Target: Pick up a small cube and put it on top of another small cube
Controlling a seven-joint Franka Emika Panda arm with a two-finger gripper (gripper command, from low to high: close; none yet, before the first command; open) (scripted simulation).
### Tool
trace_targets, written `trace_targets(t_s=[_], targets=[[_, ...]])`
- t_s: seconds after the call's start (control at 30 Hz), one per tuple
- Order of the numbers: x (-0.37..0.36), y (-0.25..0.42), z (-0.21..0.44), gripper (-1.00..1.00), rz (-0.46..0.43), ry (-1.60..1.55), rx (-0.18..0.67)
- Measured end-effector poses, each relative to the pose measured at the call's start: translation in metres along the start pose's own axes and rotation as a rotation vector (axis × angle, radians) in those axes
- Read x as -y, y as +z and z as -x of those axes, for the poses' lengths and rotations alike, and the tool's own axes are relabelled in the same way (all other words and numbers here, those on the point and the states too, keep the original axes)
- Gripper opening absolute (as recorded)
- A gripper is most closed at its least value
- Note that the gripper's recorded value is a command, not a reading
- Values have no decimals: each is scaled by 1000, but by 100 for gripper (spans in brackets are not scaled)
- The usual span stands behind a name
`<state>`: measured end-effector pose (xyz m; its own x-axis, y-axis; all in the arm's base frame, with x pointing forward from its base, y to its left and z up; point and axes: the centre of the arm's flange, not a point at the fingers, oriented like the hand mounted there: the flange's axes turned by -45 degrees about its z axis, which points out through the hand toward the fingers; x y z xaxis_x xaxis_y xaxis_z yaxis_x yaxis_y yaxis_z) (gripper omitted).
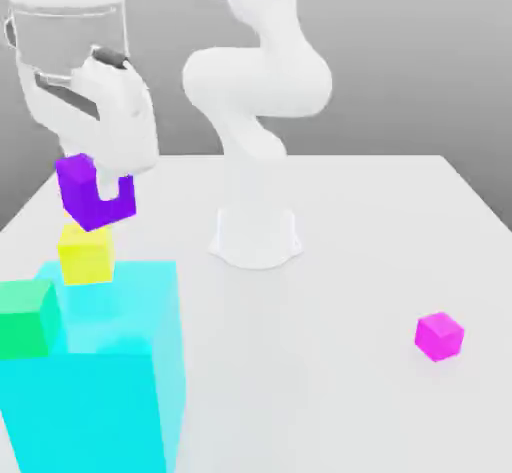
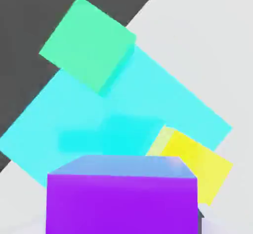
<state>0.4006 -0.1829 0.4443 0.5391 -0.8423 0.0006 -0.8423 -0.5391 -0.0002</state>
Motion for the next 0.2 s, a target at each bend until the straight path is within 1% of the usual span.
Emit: trace_targets(t_s=[0.07, 0.1, 0.2], targets=[[-5, 25, -1, -100, -3, 17, 2], [-6, 38, -1, 100, -4, 20, 2], [-6, 38, -1, 100, -4, 20, 2]])
